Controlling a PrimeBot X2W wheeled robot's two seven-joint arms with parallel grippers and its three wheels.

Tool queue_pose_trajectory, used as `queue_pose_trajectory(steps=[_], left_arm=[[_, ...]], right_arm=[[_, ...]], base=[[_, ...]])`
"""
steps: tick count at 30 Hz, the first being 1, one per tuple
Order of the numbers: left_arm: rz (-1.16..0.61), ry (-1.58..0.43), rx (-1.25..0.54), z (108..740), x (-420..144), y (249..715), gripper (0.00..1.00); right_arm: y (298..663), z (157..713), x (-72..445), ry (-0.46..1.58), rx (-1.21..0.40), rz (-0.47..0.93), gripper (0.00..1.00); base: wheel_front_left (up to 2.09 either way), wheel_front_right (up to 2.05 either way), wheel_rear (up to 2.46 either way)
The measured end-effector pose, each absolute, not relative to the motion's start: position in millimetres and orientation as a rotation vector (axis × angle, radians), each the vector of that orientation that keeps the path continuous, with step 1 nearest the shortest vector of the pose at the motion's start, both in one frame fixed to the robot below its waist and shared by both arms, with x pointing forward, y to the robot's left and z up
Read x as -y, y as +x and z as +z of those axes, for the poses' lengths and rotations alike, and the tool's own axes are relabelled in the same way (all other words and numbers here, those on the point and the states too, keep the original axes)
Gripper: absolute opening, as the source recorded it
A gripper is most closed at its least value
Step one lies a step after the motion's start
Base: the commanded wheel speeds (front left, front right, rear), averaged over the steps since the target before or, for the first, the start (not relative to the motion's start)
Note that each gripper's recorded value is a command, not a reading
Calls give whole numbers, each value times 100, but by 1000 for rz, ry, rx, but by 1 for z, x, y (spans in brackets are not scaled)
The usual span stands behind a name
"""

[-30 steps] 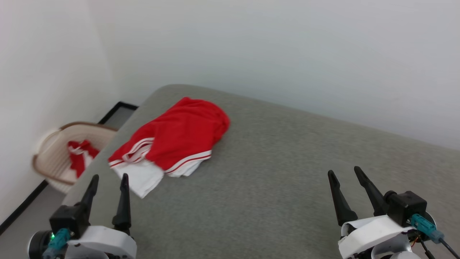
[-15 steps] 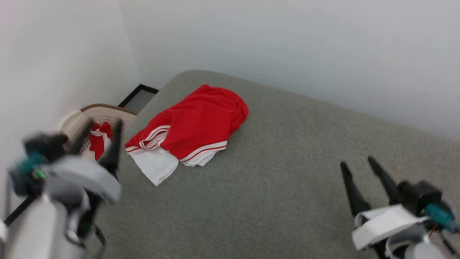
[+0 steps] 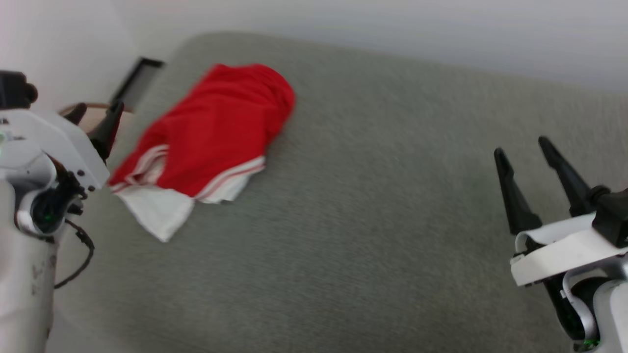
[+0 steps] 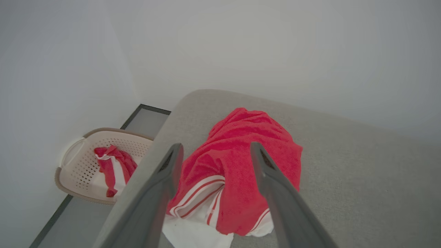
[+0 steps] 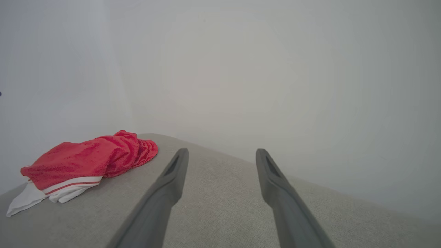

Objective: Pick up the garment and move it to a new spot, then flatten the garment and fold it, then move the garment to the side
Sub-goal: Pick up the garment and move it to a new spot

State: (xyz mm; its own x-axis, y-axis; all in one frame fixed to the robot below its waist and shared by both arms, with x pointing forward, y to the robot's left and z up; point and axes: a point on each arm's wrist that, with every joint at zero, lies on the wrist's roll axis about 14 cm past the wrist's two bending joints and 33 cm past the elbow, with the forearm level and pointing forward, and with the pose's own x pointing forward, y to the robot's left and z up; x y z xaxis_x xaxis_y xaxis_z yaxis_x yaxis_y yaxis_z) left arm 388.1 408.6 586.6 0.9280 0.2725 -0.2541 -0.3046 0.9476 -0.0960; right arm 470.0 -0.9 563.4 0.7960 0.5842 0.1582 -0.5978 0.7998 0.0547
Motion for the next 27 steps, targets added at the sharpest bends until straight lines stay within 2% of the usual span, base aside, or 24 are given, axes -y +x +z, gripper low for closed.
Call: queue_pose_trajectory(steps=[5, 13, 17, 23, 24, 25, 26, 27], left_arm=[[256, -183, -506, 522, -394, 428, 100], [218, -240, -854, 422, -366, 455, 100], [210, -249, -943, 389, -354, 462, 100], [214, -247, -977, 371, -351, 475, 100], [216, -252, -974, 370, -351, 476, 43], [217, -254, -976, 370, -351, 476, 43], [217, -249, -969, 371, -351, 477, 0], [220, -251, -957, 373, -352, 477, 0]], right_arm=[[489, 535, 27, 115, 83, 568, 100], [506, 498, 63, 126, 9, 478, 100], [507, 484, 78, 132, -29, 441, 100], [508, 472, 92, 123, -62, 406, 100], [508, 472, 94, 122, -62, 400, 100], [508, 473, 95, 121, -64, 397, 100], [508, 474, 96, 119, -63, 394, 100], [507, 475, 96, 119, -61, 393, 100]], base=[[0, 0, 0], [0, 0, 0], [0, 0, 0], [0, 0, 0], [0, 0, 0], [0, 0, 0], [0, 0, 0], [0, 0, 0]])
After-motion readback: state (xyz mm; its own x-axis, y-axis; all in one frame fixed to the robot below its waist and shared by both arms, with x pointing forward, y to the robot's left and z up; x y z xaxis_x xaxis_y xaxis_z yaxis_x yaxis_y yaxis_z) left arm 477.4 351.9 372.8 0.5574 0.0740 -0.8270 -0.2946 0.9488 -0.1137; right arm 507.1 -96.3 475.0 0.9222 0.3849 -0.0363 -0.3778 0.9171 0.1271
